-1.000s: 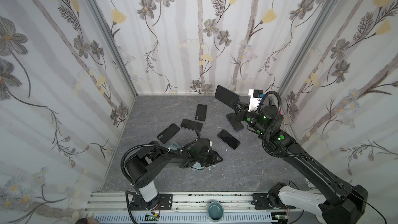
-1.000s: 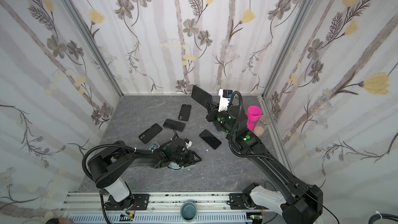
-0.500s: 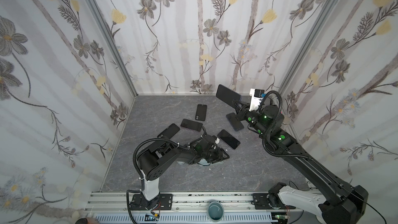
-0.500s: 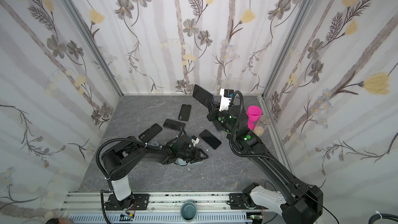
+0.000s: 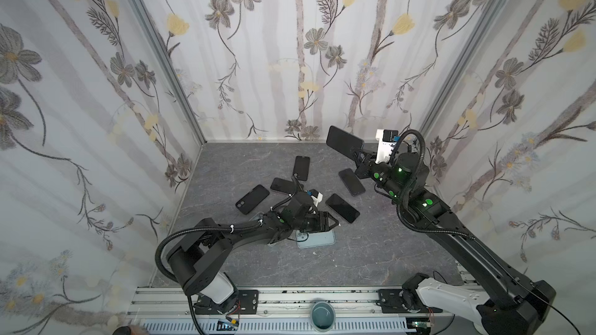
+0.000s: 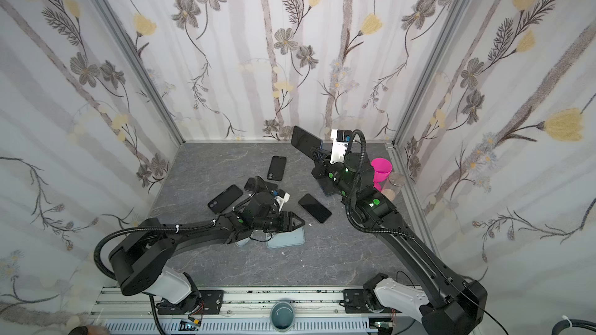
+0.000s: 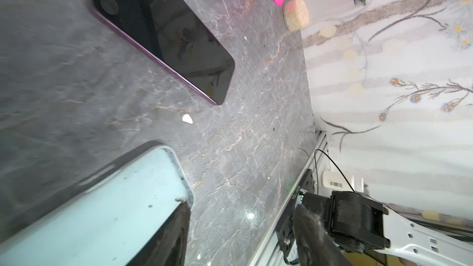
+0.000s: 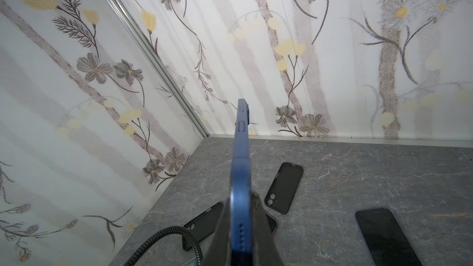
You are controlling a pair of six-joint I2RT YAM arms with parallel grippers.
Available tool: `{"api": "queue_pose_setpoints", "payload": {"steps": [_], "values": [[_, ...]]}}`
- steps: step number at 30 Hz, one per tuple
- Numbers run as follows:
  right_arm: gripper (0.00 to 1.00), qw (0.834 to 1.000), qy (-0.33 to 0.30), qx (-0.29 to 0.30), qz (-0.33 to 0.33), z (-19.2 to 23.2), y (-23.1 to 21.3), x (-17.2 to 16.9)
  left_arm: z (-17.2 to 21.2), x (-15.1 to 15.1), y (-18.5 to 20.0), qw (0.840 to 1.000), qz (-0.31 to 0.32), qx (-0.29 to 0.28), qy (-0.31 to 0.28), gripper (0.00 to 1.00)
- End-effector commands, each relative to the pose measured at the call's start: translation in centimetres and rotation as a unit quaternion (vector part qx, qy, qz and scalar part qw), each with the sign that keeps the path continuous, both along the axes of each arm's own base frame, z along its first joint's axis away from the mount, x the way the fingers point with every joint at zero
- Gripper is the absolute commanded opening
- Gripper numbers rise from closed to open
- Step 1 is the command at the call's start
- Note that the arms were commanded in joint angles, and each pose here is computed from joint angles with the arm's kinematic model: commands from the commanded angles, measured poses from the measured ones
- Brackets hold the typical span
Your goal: Put the phone into the phone case
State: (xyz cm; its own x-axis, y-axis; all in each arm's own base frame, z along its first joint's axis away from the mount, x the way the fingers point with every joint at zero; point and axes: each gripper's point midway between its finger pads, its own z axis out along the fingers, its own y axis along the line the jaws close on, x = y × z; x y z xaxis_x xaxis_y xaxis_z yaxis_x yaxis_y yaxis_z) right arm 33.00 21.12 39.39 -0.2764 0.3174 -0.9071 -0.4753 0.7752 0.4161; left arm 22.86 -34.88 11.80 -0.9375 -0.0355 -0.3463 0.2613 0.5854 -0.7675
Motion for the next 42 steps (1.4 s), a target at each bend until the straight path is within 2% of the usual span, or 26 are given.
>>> {"api": "queue_pose_setpoints", "payload": {"steps": [1, 5, 8, 13, 23, 31, 42], "values": [[0.0, 1.0, 0.012, -0.024, 0.004, -0.6, -0.2, -0.5, -0.9, 0.8, 3.9, 0.997, 0.046, 0.062, -0.028, 0.63], [0.0, 0.997, 0.06, -0.048, 0.009, -3.5, -0.4, -0.9, -0.7, 1.7, 8.5, 0.988, 0.103, 0.099, -0.059, 0.63], [0.0, 0.992, 0.107, -0.059, 0.036, -6.1, 0.4, -1.5, 0.3, 1.9, 11.2, 0.982, 0.143, 0.1, -0.074, 0.63], [0.0, 0.975, 0.193, -0.058, 0.091, -10.9, 2.1, -3.0, 0.6, 1.6, 13.6, 0.976, 0.173, 0.101, -0.082, 0.63], [0.0, 0.933, 0.314, -0.019, 0.174, -17.2, 4.6, -6.3, -2.1, 0.0, 14.4, 0.978, 0.172, 0.113, -0.035, 0.62], [0.0, 0.915, 0.357, 0.0, 0.19, -19.5, 5.1, -7.4, -2.5, -0.3, 14.6, 0.978, 0.175, 0.111, -0.025, 0.62], [0.0, 0.902, 0.39, 0.0, 0.185, -20.8, 5.4, -8.8, -3.0, -0.9, 14.3, 0.981, 0.166, 0.098, -0.015, 0.57]]}}
